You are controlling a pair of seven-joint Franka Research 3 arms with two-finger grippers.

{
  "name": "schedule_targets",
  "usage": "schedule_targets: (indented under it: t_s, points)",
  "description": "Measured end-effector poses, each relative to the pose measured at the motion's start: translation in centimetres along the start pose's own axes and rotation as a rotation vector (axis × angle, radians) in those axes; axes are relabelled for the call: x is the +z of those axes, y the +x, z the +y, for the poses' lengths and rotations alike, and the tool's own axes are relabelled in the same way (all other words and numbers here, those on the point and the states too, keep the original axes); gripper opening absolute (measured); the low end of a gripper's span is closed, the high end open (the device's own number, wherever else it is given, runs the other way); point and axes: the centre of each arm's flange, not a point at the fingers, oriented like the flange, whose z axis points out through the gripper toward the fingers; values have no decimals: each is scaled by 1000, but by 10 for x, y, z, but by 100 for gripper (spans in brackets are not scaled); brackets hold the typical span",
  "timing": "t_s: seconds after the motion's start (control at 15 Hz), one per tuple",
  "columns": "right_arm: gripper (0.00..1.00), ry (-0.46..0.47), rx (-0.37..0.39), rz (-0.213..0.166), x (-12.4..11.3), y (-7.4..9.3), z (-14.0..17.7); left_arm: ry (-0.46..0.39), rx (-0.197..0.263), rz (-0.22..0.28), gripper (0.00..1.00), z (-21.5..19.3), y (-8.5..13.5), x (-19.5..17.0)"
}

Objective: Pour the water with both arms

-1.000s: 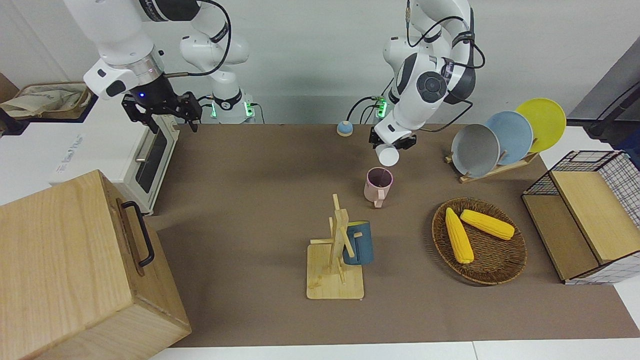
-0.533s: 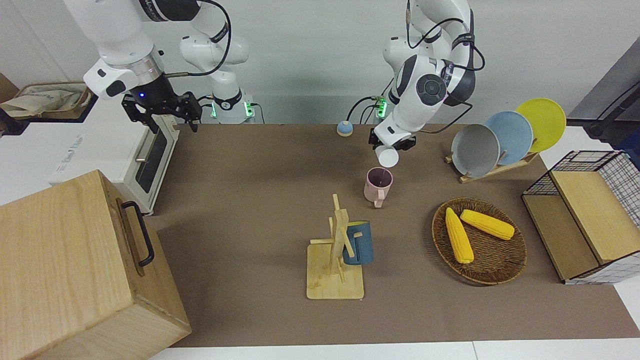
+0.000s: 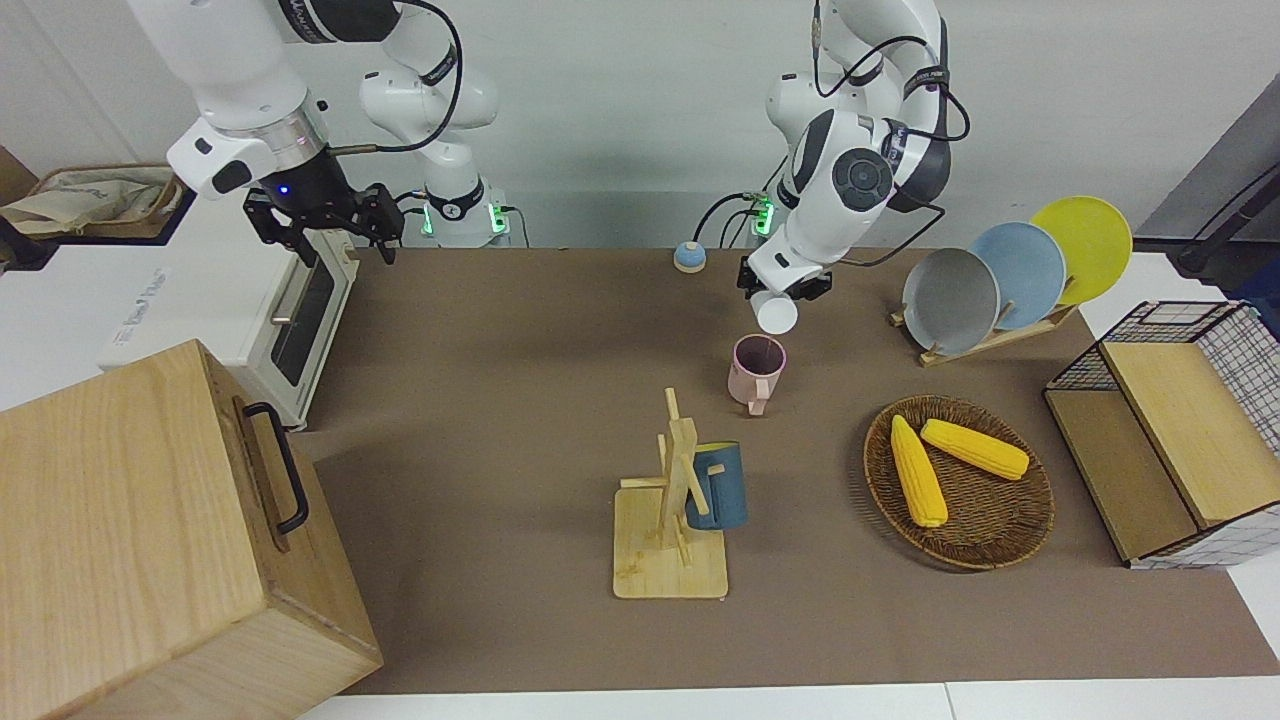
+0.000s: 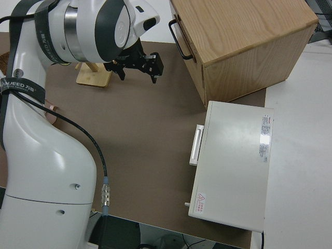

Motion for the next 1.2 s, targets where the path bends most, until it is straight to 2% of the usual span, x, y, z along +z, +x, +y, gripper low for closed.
schedule_targets:
  t_s: [0.87,1.0,1.2]
  points:
    - [100,0,0,0,0,0,0,2,-4,1,63,5,-2,-9]
    - [100,0,0,0,0,0,0,9,-1,28,63,5,-6,-16]
    - [100,0,0,0,0,0,0,16,9,115,63,4,-12,-17]
